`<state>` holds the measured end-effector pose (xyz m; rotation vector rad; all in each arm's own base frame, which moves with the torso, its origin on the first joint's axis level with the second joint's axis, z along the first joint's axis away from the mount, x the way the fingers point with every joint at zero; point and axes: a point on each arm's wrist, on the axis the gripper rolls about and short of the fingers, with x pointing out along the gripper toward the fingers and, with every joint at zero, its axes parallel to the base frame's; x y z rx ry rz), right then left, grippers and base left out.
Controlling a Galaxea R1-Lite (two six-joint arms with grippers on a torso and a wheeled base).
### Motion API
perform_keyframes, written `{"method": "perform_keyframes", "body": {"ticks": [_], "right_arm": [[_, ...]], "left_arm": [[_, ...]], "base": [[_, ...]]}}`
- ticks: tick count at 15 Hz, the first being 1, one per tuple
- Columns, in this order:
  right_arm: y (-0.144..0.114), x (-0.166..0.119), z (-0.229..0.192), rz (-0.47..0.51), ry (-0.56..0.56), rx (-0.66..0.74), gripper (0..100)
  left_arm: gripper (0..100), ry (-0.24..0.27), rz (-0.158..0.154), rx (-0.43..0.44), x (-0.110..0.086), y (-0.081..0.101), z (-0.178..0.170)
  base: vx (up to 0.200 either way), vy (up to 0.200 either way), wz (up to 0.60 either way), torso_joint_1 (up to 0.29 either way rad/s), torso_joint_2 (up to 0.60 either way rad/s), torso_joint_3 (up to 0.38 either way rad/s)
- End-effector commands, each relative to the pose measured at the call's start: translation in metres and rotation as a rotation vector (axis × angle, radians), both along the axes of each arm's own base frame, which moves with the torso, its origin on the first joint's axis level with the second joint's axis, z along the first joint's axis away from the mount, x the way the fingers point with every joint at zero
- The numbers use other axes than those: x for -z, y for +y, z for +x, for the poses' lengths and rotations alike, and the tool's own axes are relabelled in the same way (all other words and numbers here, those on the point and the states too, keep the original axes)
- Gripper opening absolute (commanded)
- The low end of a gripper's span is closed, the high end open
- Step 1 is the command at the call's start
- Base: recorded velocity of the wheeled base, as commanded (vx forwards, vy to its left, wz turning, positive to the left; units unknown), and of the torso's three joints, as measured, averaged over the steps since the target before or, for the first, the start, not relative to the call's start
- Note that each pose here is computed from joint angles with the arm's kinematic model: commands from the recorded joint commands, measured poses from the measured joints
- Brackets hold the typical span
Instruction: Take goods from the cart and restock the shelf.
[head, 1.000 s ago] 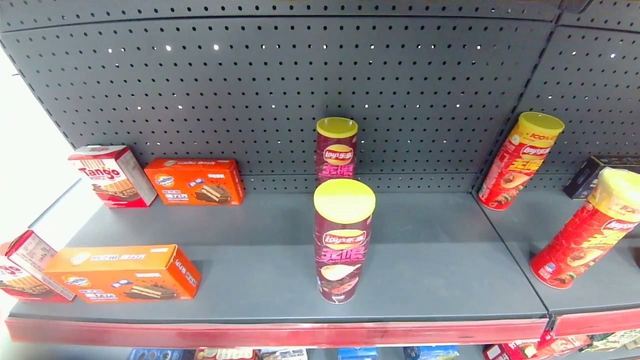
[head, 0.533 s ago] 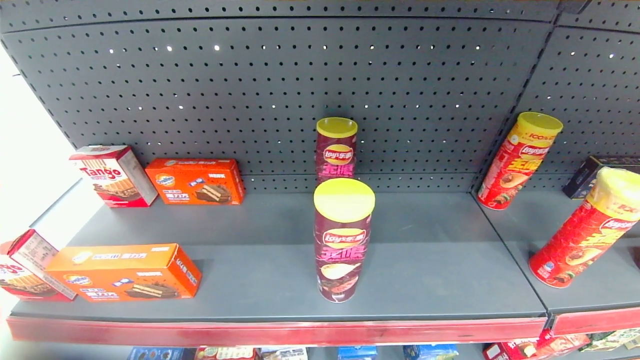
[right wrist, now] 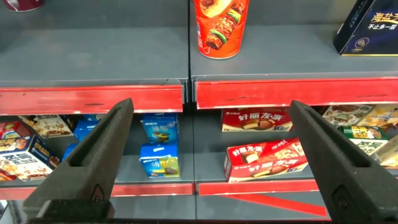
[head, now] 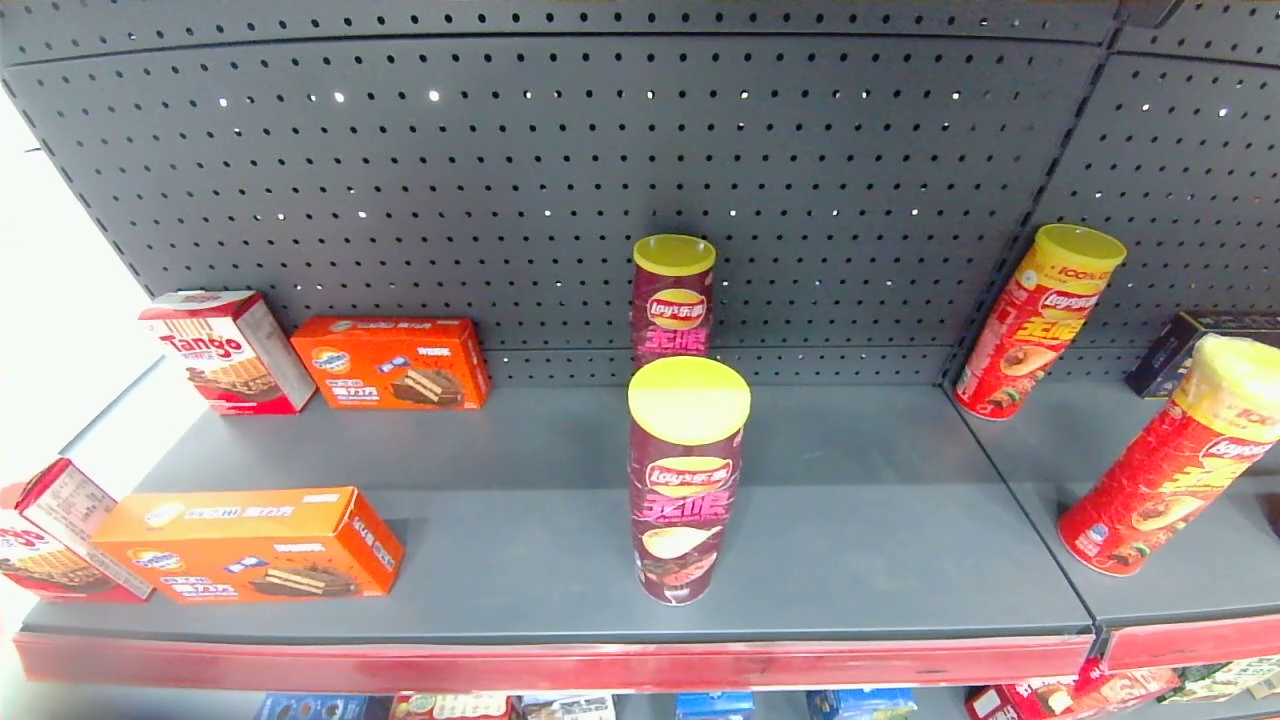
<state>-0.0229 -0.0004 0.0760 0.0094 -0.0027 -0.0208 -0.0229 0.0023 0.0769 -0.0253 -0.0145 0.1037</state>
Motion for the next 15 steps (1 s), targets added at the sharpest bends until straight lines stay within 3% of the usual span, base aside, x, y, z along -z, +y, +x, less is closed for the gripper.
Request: {"method": "perform_keyframes", "body": {"ticks": [1,15], "right_arm": [[0.0,-0.0001,0.0001,0.0,0.001,0.001,100],[0.0,-0.0001,0.0001,0.0,0.001,0.001,100]], "left_arm": [[100,-0.001,0.0,0.0,0.0,0.0,0.0],[100,-0.001,-0.001,0.0,0.0,0.0,0.0]], "base": [[0.0,0.0,0.0,0.0,0.0,0.0],[0.0,0.0,0.0,0.0,0.0,0.0]]}}
